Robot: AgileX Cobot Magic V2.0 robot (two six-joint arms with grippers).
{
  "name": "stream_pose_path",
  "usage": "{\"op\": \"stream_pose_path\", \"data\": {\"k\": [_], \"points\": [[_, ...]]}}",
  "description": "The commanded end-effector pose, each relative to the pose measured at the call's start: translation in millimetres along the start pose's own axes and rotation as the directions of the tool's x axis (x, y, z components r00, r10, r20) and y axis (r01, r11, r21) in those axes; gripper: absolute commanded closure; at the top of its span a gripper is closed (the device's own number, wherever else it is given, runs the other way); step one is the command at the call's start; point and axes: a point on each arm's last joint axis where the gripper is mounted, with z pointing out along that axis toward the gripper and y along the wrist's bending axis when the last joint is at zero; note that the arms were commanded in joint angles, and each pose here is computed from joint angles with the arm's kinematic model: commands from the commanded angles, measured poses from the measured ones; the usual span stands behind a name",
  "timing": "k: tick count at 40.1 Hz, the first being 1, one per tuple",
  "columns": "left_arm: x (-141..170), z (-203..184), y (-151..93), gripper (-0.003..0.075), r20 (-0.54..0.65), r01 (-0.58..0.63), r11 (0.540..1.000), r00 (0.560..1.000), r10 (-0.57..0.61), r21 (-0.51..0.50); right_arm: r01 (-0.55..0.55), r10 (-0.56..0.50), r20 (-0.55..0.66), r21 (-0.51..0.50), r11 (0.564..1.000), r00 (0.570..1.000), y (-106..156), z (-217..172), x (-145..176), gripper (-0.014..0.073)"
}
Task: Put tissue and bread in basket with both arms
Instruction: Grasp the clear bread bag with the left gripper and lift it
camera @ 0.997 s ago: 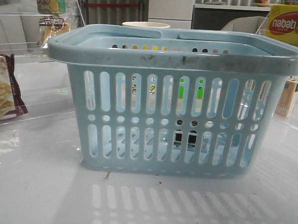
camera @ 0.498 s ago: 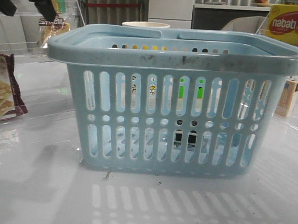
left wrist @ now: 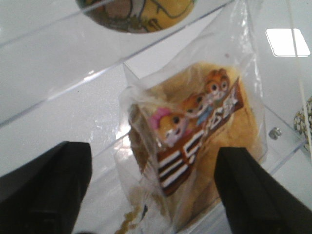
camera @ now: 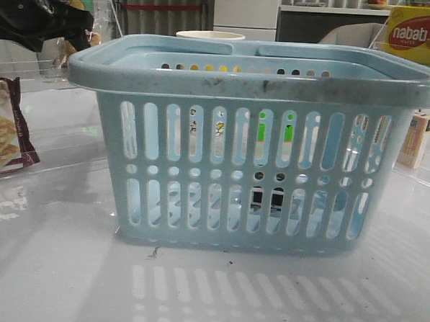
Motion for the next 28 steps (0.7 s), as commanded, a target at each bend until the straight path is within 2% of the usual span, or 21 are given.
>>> {"op": "stream_pose_path", "data": {"k": [1, 9, 14, 22, 28], "points": [[-40.9, -27.4, -6.1, 0.0312, 0.213, 0.011, 1.000, 0.977, -0.013, 0.011, 0.011, -0.011, 0.108, 0.004, 1.000, 0.994, -0.3, -8.7, -15.1, 0.0055], [-40.6, -28.0, -6.9, 0.0540, 0.205, 0.010, 1.000, 0.979, -0.012, 0.012, 0.011, -0.011, 0.109, 0.004, 1.000, 0.994, -0.3, -8.7, -15.2, 0.0055], [-45.3, -40.7, -8.6, 0.0631, 0.183, 0.008, 1.000, 0.983, -0.011, 0.018, 0.011, -0.011, 0.109, 0.004, 1.000, 0.994, -0.3, -8.7, -15.2, 0.0055], [-72.1, -97.5, -18.5, 0.0629, 0.230, -0.005, 0.999, 0.973, -0.005, 0.042, 0.011, -0.011, 0.109, 0.004, 1.000, 0.994, -0.3, -8.7, -15.2, 0.0055], [-91.6, -158.4, -33.8, 0.0629, 0.287, -0.097, 0.994, 0.955, 0.076, 0.059, 0.011, -0.011, 0.108, 0.004, 1.000, 0.994, -0.3, -8.7, -15.1, 0.0055]]}}
